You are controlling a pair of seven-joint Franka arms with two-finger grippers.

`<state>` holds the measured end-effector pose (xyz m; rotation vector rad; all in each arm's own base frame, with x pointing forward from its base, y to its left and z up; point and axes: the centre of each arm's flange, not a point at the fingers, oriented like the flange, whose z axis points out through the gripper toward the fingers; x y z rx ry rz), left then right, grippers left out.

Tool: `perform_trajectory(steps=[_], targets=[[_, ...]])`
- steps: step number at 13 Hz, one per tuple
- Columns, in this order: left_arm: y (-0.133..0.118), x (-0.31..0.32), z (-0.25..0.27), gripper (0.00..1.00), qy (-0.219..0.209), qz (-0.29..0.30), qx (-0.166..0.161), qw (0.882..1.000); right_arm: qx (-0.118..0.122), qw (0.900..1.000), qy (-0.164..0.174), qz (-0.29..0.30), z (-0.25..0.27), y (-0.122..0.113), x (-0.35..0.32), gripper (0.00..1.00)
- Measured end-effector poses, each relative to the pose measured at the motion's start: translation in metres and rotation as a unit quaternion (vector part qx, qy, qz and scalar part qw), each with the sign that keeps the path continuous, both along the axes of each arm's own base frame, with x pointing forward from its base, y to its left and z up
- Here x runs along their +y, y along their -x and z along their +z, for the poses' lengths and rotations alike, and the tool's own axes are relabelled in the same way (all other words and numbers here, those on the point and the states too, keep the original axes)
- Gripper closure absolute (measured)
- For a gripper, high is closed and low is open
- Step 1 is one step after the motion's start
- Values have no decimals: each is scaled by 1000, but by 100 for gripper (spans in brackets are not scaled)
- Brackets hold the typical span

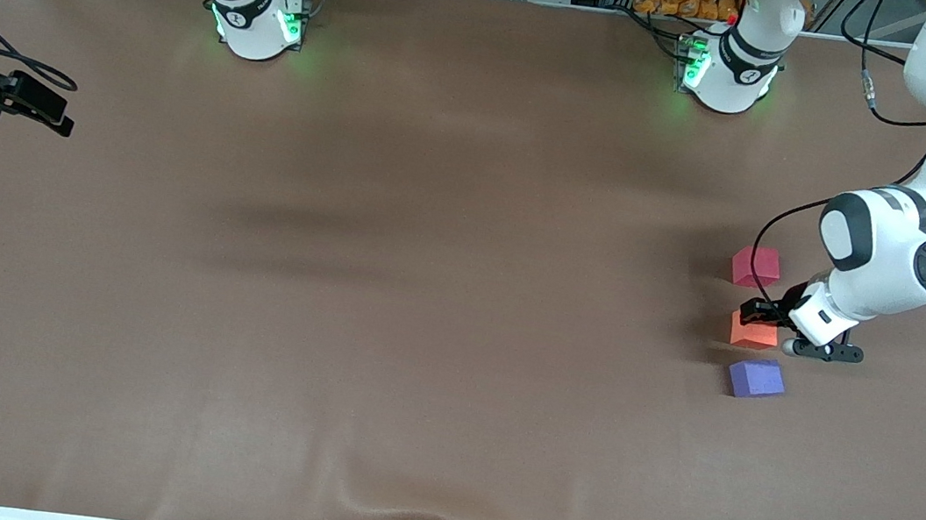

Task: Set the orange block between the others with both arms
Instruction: 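Lower the orange cube onto the table between the pink and purple cubes, then open the left gripper and lift it off the orange cube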

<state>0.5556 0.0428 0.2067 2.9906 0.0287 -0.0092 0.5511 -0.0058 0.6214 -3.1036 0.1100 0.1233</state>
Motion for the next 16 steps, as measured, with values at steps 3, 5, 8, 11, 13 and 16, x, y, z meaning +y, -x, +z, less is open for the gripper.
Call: perform_trajectory(steps=[3,5,8,11,13,16], targets=[[1,5,-1,46,0,5,1,1000,0,1000,0,0,0,0,0,0],[1,5,-1,46,0,4,1,1000,0,1000,0,1,0,0,1,0],[0,5,-1,46,0,4,1,1000,0,1000,0,2,0,0,2,0],[0,4,-1,46,0,4,1,1000,0,1000,0,2,0,0,2,0],[0,4,-1,46,2,5,0,1000,1,1000,0,2,0,0,2,0],[0,1,-1,33,4,5,0,1000,1,1000,0,2,-1,0,2,0]])
